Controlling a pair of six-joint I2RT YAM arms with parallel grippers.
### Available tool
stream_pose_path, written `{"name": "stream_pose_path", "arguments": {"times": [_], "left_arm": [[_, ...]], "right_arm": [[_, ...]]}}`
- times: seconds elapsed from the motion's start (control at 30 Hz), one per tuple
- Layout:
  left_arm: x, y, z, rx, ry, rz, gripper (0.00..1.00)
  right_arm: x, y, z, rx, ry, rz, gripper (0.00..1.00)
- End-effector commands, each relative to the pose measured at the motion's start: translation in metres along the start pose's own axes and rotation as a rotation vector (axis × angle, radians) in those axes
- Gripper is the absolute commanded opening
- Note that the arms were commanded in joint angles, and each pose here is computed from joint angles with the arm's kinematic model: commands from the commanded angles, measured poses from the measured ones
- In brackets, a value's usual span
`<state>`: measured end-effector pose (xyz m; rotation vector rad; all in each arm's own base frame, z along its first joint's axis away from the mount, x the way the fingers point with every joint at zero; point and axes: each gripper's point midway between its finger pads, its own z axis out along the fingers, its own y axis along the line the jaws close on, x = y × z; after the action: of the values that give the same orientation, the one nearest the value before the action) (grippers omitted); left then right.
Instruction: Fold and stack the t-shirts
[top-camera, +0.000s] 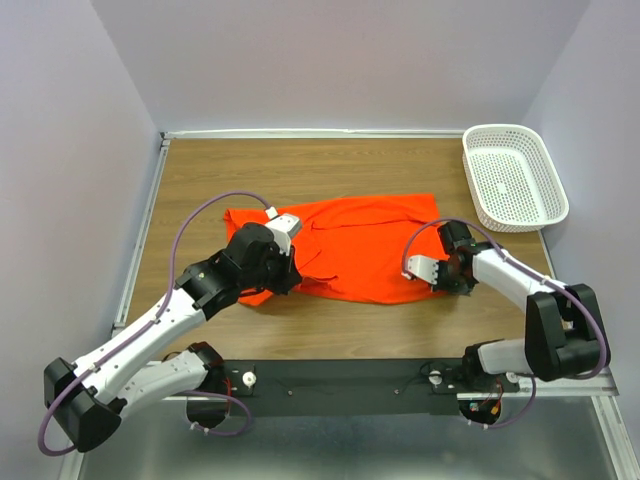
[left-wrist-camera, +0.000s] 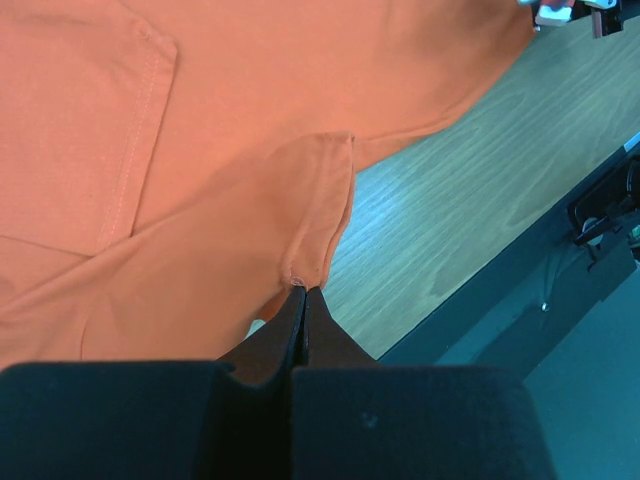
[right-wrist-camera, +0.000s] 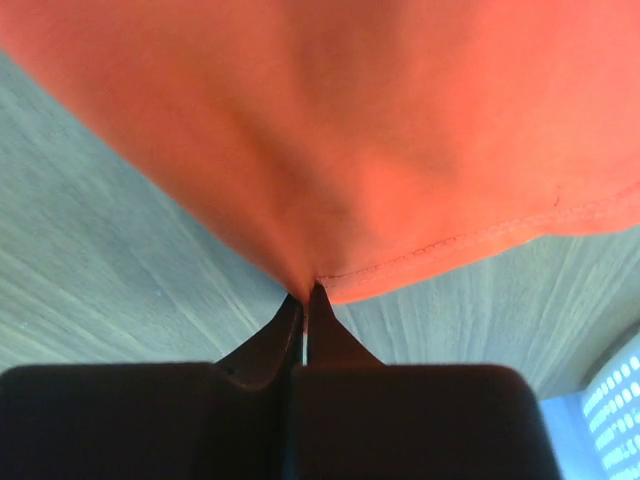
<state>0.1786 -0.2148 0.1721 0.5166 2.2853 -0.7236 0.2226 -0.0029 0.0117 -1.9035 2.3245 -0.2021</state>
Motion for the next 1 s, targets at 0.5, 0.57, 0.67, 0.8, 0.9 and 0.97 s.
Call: {"name": "stream_pose_path", "arguments": {"times": [0.5,0.57,0.67,0.8,0.9,0.97], "left_arm": [[-0.001,-0.006,-0.012,0.033,-0.024,0.003,0.0],[-0.003,-0.007,-0.015,0.034,-0.035,0.003,0.0],[-0.008,-0.007,-0.019,0.03,-0.056,-0.001,0.0],[-0.015,-0.006,-0.024,0.014,-0.08,-0.001,0.0],[-0.022,-0.003,-0.026,-0.013,-0.102,-0.006,0.0],[-0.024,0.001,-0.027,-0.033,-0.111,-0.015,0.0]], "right_arm": [[-0.029,-0.018,-0.036,0.047,-0.169,0.043,0.01],[-0.033,-0.023,-0.041,0.056,-0.181,0.047,0.01],[-0.034,-0.027,-0.046,0.062,-0.186,0.056,0.01],[-0.034,-0.032,-0.049,0.069,-0.175,0.064,0.01],[-0.032,-0.034,-0.048,0.071,-0.162,0.074,0.01],[-0.031,-0.035,-0.048,0.07,-0.155,0.084,0.01]]}}
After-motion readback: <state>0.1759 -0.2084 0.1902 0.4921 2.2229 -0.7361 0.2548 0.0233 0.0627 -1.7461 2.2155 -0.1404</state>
